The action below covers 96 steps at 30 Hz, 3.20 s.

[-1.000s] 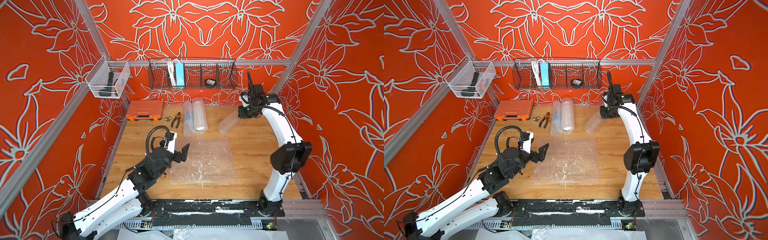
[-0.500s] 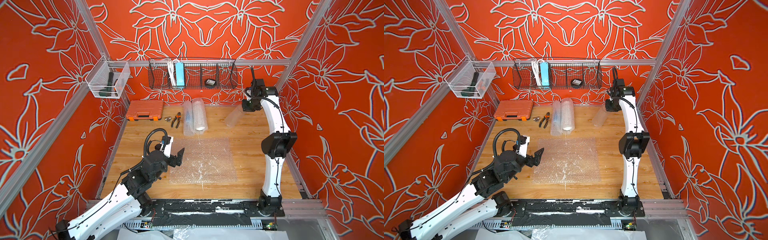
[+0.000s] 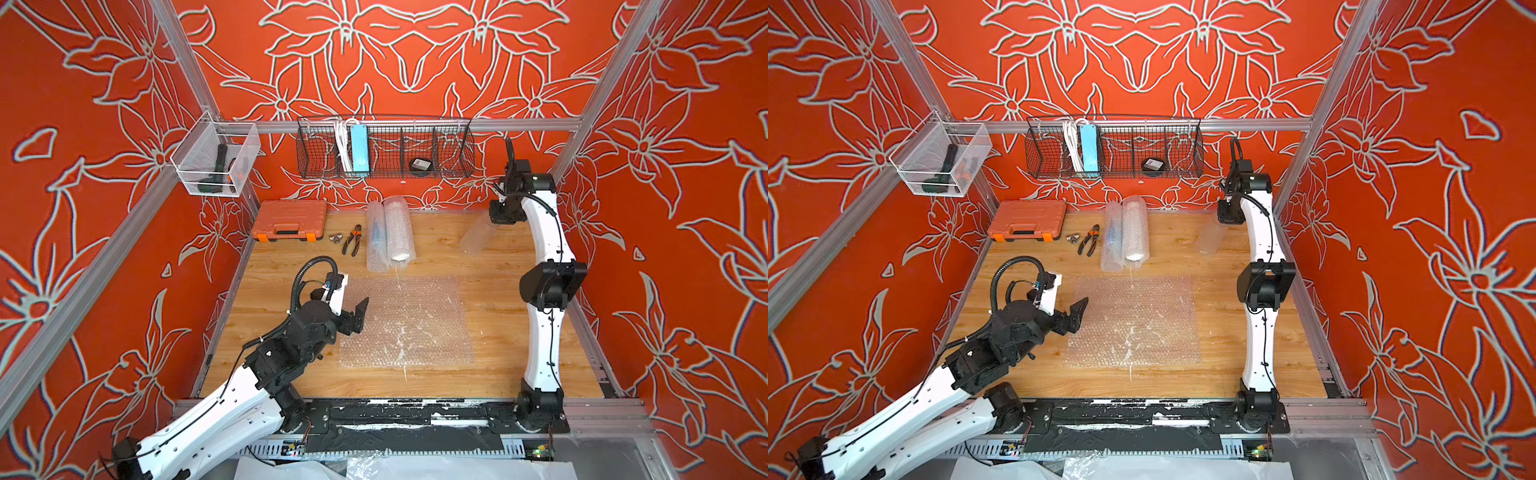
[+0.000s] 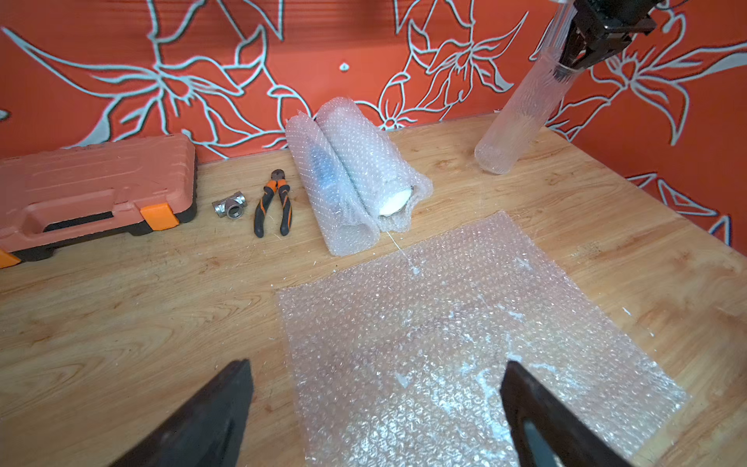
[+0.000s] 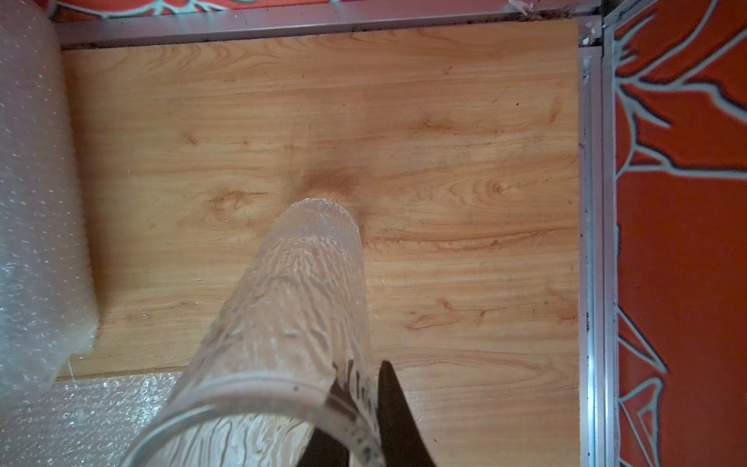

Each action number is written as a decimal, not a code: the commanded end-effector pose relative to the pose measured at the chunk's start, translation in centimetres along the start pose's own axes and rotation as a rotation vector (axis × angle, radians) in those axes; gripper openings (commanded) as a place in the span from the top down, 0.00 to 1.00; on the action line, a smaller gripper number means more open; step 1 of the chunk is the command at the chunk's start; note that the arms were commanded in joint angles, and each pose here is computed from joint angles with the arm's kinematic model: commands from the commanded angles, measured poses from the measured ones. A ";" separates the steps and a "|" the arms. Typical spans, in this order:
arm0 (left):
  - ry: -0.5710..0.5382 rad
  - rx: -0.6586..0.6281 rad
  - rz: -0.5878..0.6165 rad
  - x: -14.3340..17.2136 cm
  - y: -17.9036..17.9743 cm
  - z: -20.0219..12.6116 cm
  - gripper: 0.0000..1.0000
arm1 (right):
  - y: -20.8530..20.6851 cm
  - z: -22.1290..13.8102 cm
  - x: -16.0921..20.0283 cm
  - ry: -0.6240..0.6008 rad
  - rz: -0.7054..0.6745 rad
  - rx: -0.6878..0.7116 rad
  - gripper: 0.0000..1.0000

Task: Unwrap the vase from the bubble wrap
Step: Place the vase at the center of the board.

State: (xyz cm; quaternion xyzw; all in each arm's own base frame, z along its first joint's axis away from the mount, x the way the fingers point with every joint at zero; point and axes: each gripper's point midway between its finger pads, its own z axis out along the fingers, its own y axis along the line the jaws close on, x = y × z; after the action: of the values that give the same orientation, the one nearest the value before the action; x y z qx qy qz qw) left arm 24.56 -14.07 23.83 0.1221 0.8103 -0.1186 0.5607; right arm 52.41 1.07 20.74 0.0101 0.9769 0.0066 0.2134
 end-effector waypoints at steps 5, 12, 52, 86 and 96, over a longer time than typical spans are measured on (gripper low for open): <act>-0.003 -0.014 0.004 0.0 0.2 0.0 0.07 | -1.6 -0.4 -1.1 -0.039 0.020 0.057 1.00; -0.002 -0.015 0.004 0.0 0.3 0.0 0.07 | -2.5 0.2 -1.0 -0.030 0.025 0.079 1.00; 0.013 -0.013 0.010 0.4 0.2 0.2 0.07 | -2.4 -1.2 -4.6 -0.182 0.111 -0.010 0.54; 0.230 0.279 -0.256 4.1 -6.7 3.7 0.09 | 3.4 -13.5 -0.8 -0.564 -0.097 -0.299 0.32; 0.466 0.543 -0.295 8.8 -15.2 8.0 0.24 | 4.5 -14.9 5.2 -0.582 -0.074 -0.358 0.32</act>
State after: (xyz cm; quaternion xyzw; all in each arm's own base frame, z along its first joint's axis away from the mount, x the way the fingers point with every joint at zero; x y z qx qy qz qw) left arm 23.98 -26.67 12.21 0.1457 0.8871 -0.3179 0.3012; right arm 42.66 4.64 31.30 -0.0536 0.8732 0.1470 0.4615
